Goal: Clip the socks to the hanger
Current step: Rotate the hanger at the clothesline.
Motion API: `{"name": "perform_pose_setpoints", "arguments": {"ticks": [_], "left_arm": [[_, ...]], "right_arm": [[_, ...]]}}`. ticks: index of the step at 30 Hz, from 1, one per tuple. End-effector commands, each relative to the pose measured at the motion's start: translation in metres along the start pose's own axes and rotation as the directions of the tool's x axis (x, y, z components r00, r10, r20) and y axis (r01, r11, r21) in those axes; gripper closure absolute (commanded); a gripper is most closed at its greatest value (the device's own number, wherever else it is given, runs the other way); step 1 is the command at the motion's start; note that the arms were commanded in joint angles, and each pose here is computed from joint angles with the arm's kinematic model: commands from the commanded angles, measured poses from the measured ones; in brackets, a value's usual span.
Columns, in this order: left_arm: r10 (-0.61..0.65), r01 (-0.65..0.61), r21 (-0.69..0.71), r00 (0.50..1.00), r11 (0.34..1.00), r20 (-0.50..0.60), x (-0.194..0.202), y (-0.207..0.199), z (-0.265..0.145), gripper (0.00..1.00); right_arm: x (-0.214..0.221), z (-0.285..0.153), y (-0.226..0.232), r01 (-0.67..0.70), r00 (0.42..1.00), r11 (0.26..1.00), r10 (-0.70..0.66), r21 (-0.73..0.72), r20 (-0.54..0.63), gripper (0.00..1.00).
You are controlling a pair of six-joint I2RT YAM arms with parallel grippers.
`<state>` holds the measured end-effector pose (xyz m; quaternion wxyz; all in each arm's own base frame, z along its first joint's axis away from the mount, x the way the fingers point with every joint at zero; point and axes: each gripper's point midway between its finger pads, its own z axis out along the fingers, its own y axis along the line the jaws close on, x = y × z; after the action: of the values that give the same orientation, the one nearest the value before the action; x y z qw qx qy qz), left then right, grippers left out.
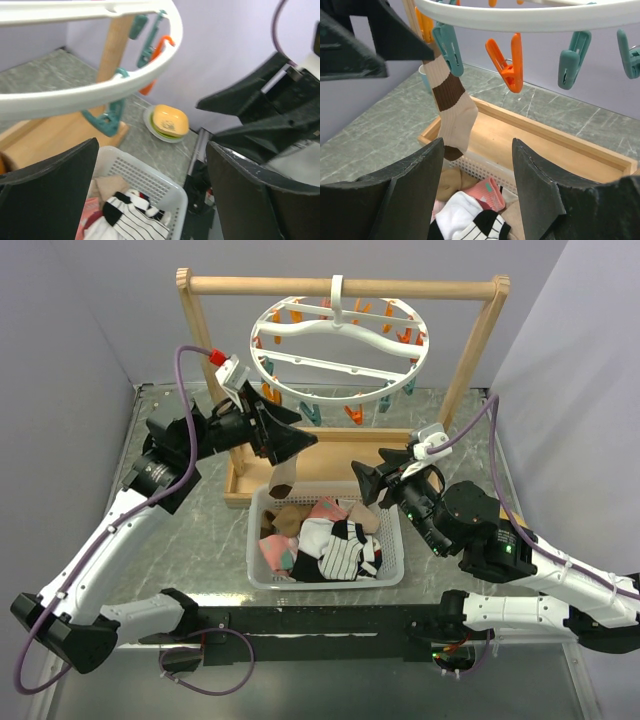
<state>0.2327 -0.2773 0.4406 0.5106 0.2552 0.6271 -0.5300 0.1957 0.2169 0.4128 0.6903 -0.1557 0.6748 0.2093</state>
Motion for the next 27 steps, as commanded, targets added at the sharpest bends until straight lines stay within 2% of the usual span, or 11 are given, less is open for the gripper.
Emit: {"name": "perform_pose_setpoints", "arguments": {"ticks": [1, 6, 11, 20, 27], "left_arm": [[0.087, -0.076, -0.119, 0.992, 0.990, 0.091, -0.031, 0.018, 0.005, 0.08], [0.148, -0.122, -0.228, 0.984, 0.966, 0.103, -0.041, 0.038, 0.010, 0.12], [0.196, -0.139, -0.387, 0.974, 0.911, 0.111, -0.046, 0.066, -0.002, 0.14], [0.212, -0.127, -0.454, 0.967, 0.882, 0.142, -0.060, 0.078, -0.022, 0.16], [0.173, -0.104, -0.378, 0.973, 0.920, 0.152, -0.056, 0.062, -0.020, 0.18]], "right_arm": [[-0.005, -0.003, -0.001, -0.040, 0.999, 0.999, 0.040, -0.002, 0.013, 0.36], [-0.007, -0.006, 0.000, -0.066, 0.998, 0.998, 0.066, -0.020, 0.018, 0.36], [-0.008, -0.009, 0.002, -0.078, 0.997, 0.996, 0.078, -0.036, 0.006, 0.36], [-0.010, -0.012, 0.009, -0.090, 0.996, 0.994, 0.090, -0.066, -0.011, 0.36], [-0.014, -0.011, 0.011, -0.087, 0.996, 0.994, 0.087, -0.071, -0.010, 0.36]]}}
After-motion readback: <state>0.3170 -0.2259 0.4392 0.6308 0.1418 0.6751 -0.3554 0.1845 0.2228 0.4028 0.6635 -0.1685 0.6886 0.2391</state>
